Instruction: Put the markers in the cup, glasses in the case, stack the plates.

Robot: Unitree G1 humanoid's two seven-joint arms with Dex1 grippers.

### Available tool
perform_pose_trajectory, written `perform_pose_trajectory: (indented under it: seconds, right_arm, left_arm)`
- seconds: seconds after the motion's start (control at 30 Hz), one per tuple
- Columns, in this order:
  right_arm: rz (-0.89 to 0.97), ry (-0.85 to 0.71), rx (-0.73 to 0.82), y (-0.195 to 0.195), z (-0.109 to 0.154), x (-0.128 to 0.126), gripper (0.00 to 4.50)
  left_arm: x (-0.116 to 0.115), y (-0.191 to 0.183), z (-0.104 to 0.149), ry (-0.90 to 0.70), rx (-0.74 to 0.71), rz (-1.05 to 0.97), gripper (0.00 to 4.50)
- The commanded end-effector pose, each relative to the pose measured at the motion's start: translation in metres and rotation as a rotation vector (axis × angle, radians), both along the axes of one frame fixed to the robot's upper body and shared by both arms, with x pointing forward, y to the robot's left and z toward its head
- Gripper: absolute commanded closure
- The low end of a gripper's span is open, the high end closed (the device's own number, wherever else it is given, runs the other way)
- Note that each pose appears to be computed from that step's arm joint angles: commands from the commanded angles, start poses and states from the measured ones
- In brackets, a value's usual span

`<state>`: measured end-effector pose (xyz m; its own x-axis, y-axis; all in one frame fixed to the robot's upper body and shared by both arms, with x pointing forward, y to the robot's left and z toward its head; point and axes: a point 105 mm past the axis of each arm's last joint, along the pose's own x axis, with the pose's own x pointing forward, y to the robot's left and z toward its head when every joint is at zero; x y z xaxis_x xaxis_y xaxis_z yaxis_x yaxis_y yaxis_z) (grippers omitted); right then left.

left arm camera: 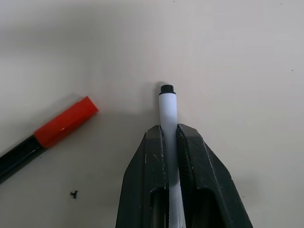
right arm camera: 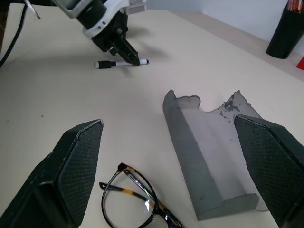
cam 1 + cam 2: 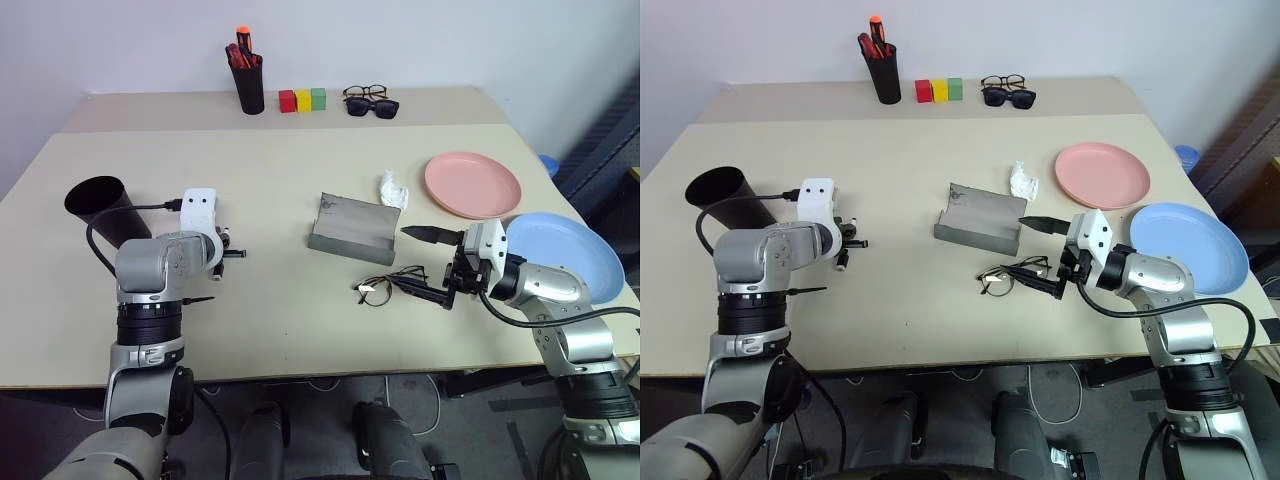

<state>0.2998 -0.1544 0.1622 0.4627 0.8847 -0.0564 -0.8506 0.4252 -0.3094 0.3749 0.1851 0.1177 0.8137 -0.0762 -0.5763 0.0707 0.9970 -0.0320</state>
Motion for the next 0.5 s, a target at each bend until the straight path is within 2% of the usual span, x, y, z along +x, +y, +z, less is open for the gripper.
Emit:
perform_pose_trajectory:
  seconds: [0.03,0.07,0.17,0.2,0.33,0.5]
  right_arm:
    - [0.005,-0.068,0.014,0.006,0.022,0.002,0.0]
    - [0.003,-0.068,0.016,0.006,0.024,0.003,0.0]
    - [0.011,-0.07,0.02,0.01,0.027,0.007,0.0]
    - [0.017,-0.07,0.022,0.012,0.027,0.008,0.0]
    - [0.038,-0.07,0.035,0.018,0.028,0.012,0.0]
    - [0.062,-0.065,0.046,0.023,0.024,0.017,0.0]
  left_arm:
    - [-0.009,-0.028,0.028,-0.147,0.002,-0.168,4.47]
    - [-0.013,-0.034,0.038,-0.206,0.012,-0.206,4.47]
    - [-0.022,-0.039,0.098,-0.612,0.111,-0.21,4.47]
    - [-0.027,-0.038,0.114,-0.701,0.12,-0.188,4.47]
    - [-0.035,-0.03,0.138,-0.86,0.241,-0.179,4.47]
    - [-0.03,0.037,0.175,-1.037,0.386,0.152,4.47]
